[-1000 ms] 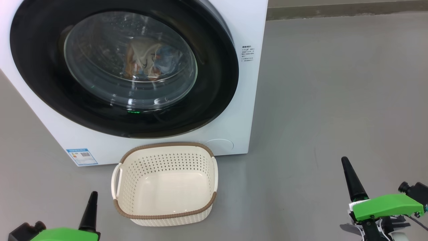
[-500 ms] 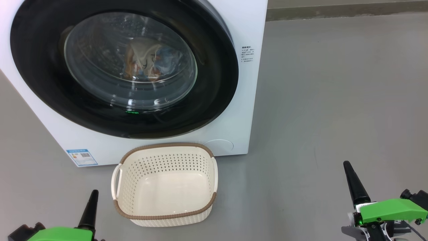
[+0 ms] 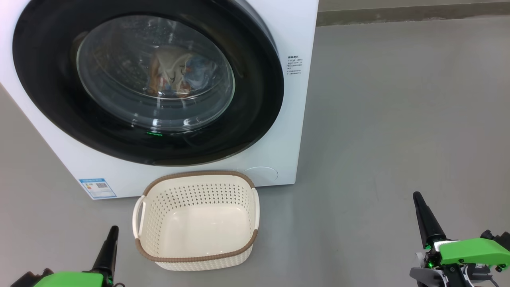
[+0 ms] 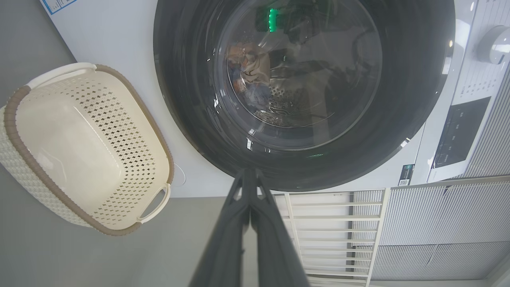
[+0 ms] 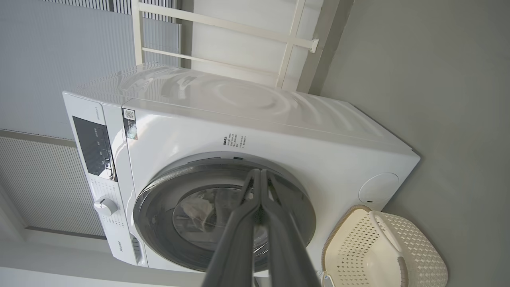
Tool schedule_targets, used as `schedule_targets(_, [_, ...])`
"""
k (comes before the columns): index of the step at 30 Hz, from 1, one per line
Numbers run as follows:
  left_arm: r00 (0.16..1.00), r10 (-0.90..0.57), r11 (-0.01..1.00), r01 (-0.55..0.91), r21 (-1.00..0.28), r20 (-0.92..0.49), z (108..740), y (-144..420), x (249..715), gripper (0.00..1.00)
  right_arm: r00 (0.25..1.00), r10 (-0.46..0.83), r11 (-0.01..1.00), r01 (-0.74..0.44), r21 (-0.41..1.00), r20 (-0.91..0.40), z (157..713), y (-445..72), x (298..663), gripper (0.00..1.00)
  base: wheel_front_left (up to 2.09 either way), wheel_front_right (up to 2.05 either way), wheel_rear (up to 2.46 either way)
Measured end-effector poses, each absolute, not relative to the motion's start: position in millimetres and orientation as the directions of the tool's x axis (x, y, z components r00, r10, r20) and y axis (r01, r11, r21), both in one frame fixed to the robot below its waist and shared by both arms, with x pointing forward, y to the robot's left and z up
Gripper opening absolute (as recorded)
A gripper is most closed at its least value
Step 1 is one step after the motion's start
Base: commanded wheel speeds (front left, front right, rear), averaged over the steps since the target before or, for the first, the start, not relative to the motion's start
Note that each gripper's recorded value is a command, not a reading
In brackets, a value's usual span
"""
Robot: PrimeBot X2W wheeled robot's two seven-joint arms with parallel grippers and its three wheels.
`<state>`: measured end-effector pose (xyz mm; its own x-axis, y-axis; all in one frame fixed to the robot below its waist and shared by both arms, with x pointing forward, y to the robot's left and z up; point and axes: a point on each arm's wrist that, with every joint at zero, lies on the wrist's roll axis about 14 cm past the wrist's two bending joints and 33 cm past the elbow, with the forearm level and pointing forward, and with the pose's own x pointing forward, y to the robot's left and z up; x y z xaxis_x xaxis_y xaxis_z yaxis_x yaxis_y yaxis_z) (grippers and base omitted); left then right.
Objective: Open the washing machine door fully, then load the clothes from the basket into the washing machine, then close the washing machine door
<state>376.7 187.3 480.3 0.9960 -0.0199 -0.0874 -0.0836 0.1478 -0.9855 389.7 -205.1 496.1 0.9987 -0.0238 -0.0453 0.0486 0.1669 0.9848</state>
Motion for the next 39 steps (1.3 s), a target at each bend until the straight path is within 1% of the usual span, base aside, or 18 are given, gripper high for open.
schedule_targets(3, [0.996,-0.023,0.131,-0.083,-0.988,-0.086,480.5,186.9,376.7,0.0,0.999,-0.023,0.152,0.047,0.987,-0.044,496.3,-205.3,389.5,0.0,0.0,0.0,0.0])
schedule_targets(17, [0.997,-0.028,-0.001,-0.072,-0.997,-0.072,483.3,186.8,377.2,0.0,0.999,-0.03,0.006,0.046,0.999,-0.045,493.1,-208.4,384.4,0.0,0.0,0.0,0.0])
schedule_targets(39, [0.997,-0.026,-0.002,-0.071,-0.997,-0.071,483.7,187.1,377.4,0.0,0.999,-0.03,0.002,0.045,0.999,-0.045,493.1,-208.0,384.4,0.0,0.0,0.0,0.0])
